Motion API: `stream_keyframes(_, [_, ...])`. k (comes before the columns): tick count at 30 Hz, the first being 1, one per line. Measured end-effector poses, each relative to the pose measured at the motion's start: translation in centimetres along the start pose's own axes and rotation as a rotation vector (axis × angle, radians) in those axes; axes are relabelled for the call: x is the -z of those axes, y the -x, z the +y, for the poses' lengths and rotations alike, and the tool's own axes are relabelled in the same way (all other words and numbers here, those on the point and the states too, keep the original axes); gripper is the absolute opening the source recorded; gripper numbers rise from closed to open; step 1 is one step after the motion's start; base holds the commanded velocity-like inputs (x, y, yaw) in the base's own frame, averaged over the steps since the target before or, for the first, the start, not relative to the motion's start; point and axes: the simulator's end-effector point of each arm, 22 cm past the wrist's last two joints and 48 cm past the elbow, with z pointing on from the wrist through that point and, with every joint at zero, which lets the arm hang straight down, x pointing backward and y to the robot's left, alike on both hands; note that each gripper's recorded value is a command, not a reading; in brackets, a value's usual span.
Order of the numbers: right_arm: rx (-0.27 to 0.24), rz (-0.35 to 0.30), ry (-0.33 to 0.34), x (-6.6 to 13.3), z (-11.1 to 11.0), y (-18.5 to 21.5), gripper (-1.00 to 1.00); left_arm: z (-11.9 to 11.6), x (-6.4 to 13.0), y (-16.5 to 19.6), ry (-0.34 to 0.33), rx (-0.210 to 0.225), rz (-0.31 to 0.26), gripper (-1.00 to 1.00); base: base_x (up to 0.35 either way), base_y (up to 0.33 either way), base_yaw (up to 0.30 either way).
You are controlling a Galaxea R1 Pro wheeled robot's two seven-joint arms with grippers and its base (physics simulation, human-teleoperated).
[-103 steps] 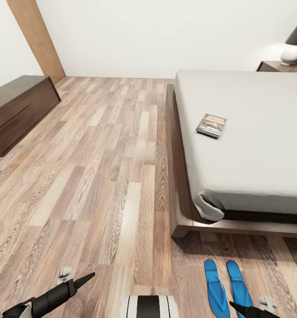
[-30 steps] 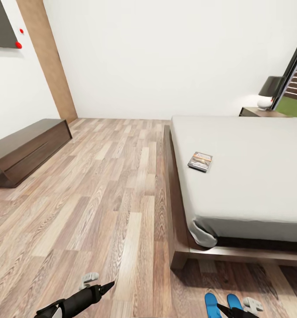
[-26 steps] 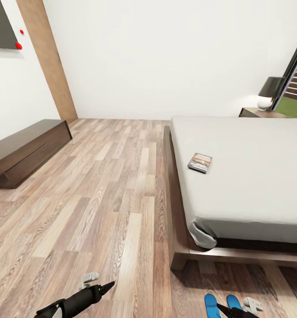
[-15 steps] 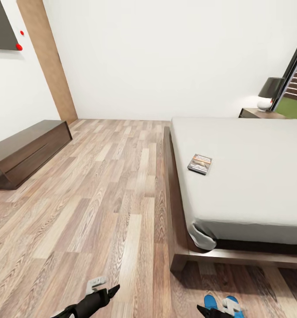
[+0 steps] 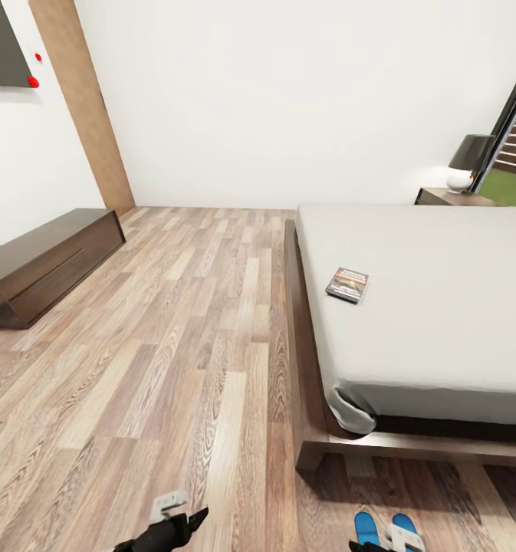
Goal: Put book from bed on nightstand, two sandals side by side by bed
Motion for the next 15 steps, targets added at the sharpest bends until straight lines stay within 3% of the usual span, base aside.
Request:
stream_keyframes(2, [-0.001,0.005,-0.002,0.4,0.0,0.0,1.0,-0.2,0.3,-0.3,0.0,-0.042,0.017,1.0,0.0,0.0,0.0])
stream_keyframes(4, [-0.003,0.006,-0.003,0.8,0.1,0.2,1.0,-0.5,0.5,-0.3,-0.001,-0.049,0.024,1.0,0.0,0.0,0.0])
stream_keyframes(15, [-0.012,0.005,-0.003,2.1,0.6,0.9,1.0,-1.0,1.7,-1.2,0.008,-0.041,0.06,1.0,0.0,0.0,0.009])
